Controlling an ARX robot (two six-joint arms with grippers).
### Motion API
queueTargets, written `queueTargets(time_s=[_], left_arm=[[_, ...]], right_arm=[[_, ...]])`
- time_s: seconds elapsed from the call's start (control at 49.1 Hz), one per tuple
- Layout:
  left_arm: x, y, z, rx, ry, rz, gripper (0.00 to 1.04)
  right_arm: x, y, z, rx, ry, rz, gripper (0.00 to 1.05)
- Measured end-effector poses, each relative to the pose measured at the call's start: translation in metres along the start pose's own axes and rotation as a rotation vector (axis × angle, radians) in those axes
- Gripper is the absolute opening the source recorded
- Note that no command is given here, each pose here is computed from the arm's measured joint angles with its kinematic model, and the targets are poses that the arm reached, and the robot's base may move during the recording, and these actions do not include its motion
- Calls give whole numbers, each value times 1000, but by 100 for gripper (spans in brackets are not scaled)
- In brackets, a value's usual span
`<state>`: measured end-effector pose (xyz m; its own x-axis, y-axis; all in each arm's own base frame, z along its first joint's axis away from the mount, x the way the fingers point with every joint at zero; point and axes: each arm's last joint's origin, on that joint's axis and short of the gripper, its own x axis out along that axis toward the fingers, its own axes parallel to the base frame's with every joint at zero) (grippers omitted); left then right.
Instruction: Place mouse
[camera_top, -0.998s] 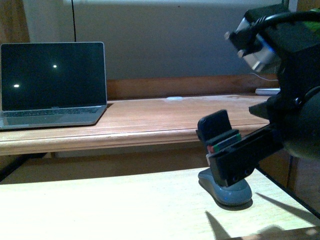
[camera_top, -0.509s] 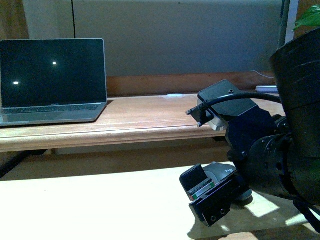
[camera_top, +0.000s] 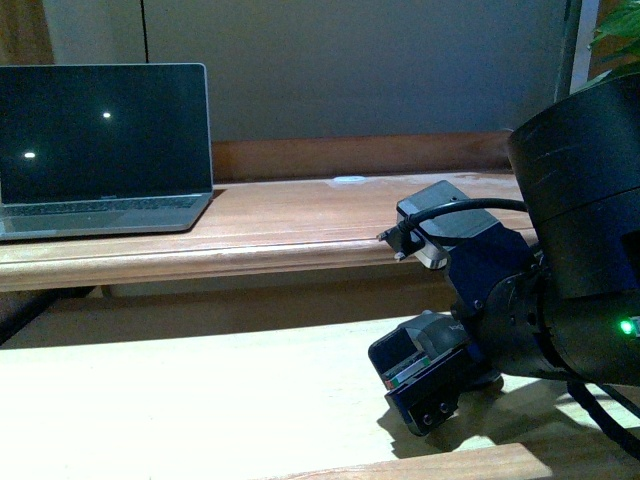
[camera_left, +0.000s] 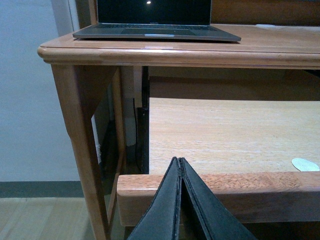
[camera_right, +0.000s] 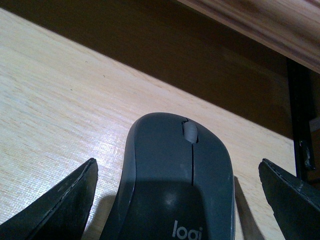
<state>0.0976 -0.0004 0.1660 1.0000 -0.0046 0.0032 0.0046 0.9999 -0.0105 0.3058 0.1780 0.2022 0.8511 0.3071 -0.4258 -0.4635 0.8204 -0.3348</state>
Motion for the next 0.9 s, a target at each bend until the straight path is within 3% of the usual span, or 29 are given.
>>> queueTargets(time_s=[0.102,0.306,0.55,0.713,0.835,0.897], left_arm=[[0,0,0,0,0,0,3],[0,0,0,0,0,0,3],[0,0,0,0,0,0,45],[0,0,0,0,0,0,76],[0,0,0,0,0,0,98],[0,0,0,1,0,0,97]], right_arm=[[2,-3,0,16,5,10,96],[-1,-7,-3,49,24,77,61],[-27,-19,18,125,-12,108,57],[-51,-31,94,226,-227,62,57],[-40,-27,144,293,-314,6,57],[-18,-19,158,312,-301,-25,57]])
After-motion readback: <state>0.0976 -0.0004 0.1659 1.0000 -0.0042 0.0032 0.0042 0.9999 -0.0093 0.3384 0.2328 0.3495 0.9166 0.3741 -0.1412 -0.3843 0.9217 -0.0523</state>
